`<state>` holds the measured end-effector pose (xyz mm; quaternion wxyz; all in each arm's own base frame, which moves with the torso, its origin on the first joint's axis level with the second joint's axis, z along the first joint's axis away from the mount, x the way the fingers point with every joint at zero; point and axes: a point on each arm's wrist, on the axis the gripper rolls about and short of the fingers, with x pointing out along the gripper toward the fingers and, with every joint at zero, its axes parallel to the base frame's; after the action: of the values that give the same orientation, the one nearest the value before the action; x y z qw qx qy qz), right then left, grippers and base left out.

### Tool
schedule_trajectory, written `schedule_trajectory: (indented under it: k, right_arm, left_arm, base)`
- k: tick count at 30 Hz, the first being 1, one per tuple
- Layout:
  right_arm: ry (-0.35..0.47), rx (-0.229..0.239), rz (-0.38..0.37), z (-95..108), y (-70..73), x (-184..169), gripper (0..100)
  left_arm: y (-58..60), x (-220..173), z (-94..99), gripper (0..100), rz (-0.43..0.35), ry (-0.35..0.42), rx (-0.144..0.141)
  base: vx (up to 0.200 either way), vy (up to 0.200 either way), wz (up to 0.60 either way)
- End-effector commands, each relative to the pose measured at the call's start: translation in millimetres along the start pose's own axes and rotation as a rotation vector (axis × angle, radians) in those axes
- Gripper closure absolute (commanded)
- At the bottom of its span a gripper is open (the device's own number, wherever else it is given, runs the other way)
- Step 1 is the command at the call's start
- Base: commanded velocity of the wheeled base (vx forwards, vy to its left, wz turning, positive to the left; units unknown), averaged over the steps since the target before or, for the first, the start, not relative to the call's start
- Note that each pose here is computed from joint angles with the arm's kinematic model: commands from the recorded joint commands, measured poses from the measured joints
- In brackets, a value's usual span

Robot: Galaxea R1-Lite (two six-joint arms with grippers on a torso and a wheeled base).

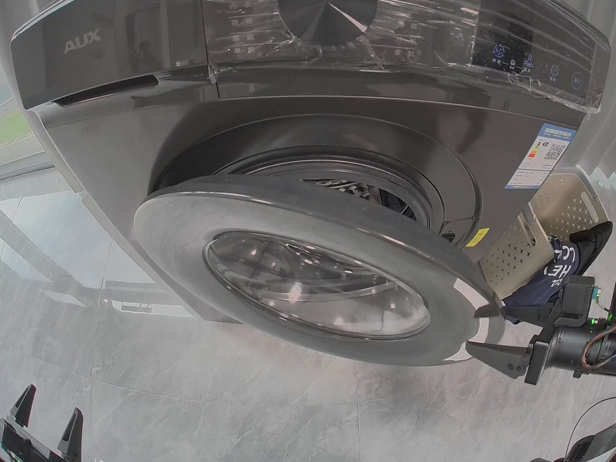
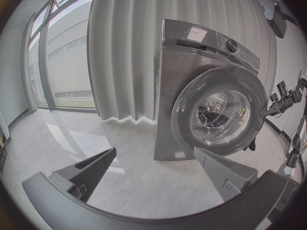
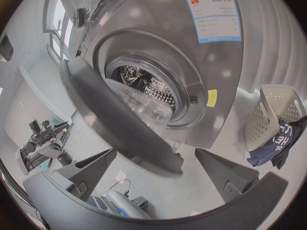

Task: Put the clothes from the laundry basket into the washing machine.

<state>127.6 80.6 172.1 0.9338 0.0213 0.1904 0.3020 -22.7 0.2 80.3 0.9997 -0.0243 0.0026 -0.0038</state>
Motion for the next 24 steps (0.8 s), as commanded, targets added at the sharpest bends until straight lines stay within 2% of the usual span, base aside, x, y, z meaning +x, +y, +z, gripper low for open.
schedule_trajectory:
  k: [1, 6, 11, 15, 19, 24]
  right_arm:
    - [-0.013, -0.013, -0.036, 12, -4.9, 10, 0]
    - [0.026, -0.032, -0.021, 12, -4.0, 24, 0]
    - [0.062, -0.043, 0.035, 0, 5.5, 21, 0]
    - [0.088, -0.058, 0.083, -12, 13.1, 14, 0]
    - [0.069, -0.069, 0.099, -18, 14.5, 1, 0]
    - [0.046, -0.062, 0.084, -11, 13.0, 3, 0]
  left_arm:
    - [0.2, 0, -4.9, 0, 0.0, -0.002, 0.0]
    - [0.2, 0, -4.9, 0, 0.0, -0.002, 0.0]
    - [0.2, 0, -4.9, 0, 0.0, -0.002, 0.0]
    - [0.2, 0, -4.9, 0, 0.0, -0.002, 0.0]
    - [0.2, 0, -4.9, 0, 0.0, -0.002, 0.0]
    - [0.2, 0, -4.9, 0, 0.0, -0.002, 0.0]
  base:
    - [0.0, 0.0, 0.0]
    - [-0.04, 0.0, 0.0]
    - [-0.2, 0.0, 0.0]
    - [0.0, 0.0, 0.0]
    - [0.0, 0.0, 0.0]
    - [0.0, 0.0, 0.0]
